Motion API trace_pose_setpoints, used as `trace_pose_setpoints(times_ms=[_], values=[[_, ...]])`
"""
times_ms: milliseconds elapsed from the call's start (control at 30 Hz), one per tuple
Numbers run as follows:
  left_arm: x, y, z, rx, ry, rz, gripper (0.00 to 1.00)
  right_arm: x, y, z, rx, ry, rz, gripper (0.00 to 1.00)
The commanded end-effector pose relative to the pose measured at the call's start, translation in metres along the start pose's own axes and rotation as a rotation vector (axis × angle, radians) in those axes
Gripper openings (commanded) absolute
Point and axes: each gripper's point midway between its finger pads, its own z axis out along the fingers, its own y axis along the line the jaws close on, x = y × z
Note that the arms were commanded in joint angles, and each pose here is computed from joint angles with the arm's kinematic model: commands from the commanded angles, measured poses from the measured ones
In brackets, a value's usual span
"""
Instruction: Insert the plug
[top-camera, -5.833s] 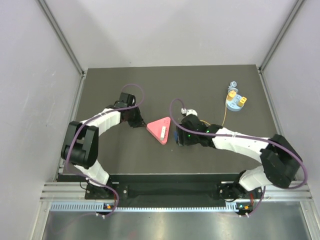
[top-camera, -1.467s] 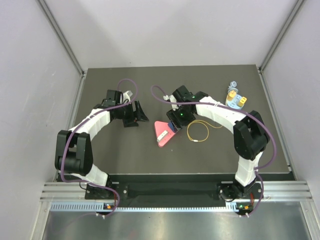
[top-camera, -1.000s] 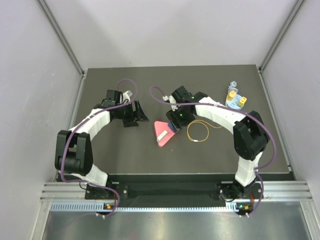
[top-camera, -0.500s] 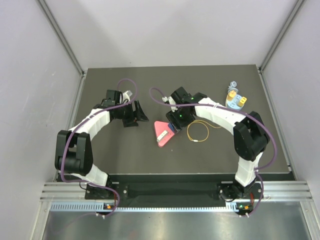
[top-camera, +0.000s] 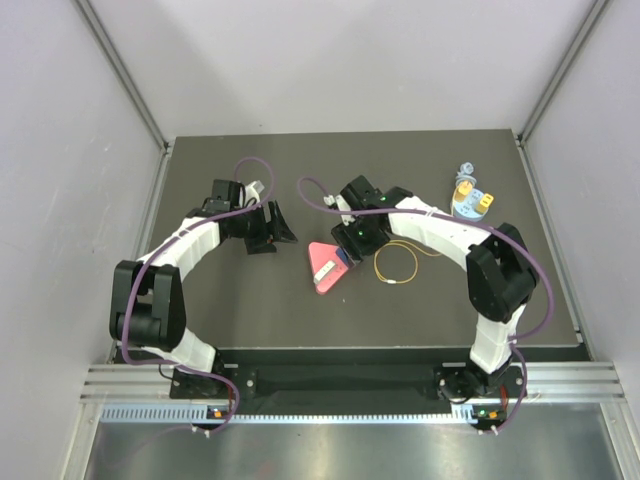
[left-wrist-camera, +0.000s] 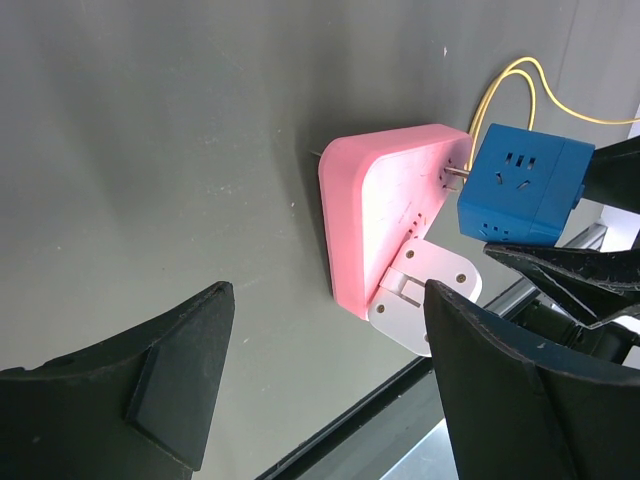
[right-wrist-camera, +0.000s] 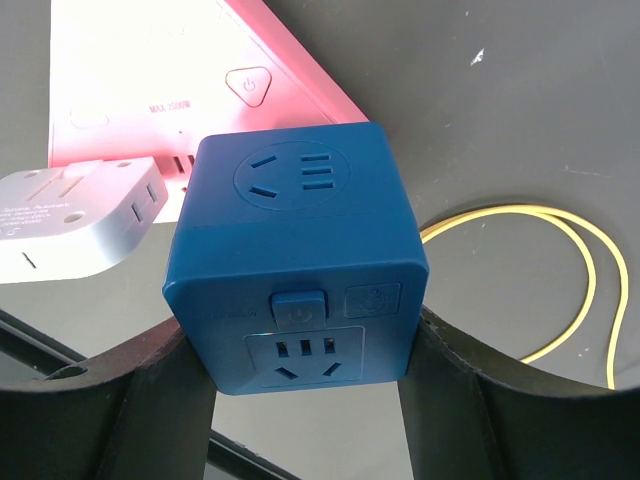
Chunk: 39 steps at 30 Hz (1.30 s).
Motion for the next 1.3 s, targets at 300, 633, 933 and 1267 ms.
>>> trace_pose_setpoints(times_ms=[300, 633, 933, 1267], values=[[-0.011, -0.005, -0.003, 0.027, -0.038, 0.026, 0.81, 0.012, -0.011, 0.011, 0.112, 0.09, -0.016, 0.0], [-0.011, -0.005, -0.003, 0.027, -0.036, 0.024, 0.8, 0.019, -0.013, 0.025, 0.139, 0.16, -0.02, 0.0], [-0.012, -0.006, -0.005, 0.032, -0.045, 0.026, 0.81, 0.03, -0.004, 0.043, 0.142, 0.239, -0.03, 0.0], [-0.012, -0.009, -0.006, 0.048, -0.047, 0.027, 0.8, 0.026, -0.002, 0.051, 0.143, 0.25, -0.042, 0.0]])
